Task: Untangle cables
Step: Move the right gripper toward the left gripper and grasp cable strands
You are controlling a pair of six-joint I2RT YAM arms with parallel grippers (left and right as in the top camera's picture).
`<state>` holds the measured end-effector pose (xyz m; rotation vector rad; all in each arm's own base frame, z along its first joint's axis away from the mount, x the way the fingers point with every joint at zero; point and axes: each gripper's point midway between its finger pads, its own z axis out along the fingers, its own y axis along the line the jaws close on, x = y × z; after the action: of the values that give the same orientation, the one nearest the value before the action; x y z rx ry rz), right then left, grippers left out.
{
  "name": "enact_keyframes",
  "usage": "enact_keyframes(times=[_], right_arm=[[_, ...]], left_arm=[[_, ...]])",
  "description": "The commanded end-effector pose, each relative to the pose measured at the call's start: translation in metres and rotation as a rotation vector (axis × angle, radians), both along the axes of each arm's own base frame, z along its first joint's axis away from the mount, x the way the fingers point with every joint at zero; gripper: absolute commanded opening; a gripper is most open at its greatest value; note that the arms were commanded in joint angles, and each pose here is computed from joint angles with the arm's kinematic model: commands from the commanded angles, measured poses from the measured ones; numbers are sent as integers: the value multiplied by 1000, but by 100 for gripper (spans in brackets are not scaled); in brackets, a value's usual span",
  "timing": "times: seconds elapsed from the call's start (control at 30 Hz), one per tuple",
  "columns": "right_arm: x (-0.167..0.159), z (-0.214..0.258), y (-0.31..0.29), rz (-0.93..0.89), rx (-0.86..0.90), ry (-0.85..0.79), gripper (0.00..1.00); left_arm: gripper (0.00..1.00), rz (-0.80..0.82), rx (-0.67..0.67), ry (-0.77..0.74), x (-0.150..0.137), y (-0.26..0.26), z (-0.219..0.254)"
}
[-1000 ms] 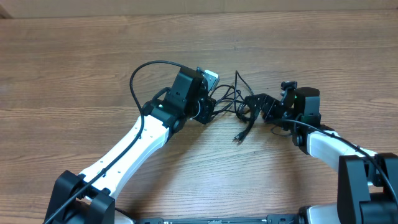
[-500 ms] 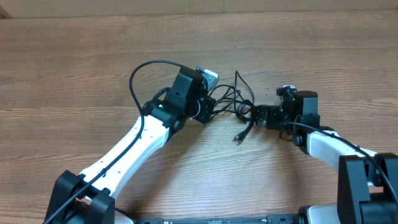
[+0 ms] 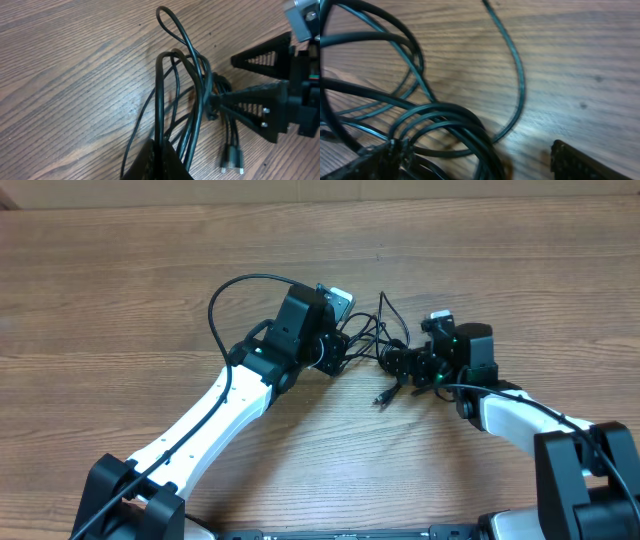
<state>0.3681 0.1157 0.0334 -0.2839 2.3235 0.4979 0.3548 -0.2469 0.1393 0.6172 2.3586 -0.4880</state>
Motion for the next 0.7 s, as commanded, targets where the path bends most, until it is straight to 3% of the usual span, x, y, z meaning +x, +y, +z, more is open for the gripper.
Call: enact_keyframes(times=[0.0,0.27,0.37,0.47,0.67], right_arm=[[-1,-13,6,34,-5,19,89],[-7,-46,5,34,-15,93,78],[-8,-48,6,37,-13,99,59],[-8,-47,7,43,-6,98,27],[-12,-44,16,82,37,103,9]], left_arm=[[4,-33,-19,19,-5,-8,-3],[4,-36,-21,21,-6,-8,-2],[4,-37,-22,21,-6,-8,-2],[4,-36,-21,21,-5,-8,-2],[4,-37,-21,21,-6,-8,-3]])
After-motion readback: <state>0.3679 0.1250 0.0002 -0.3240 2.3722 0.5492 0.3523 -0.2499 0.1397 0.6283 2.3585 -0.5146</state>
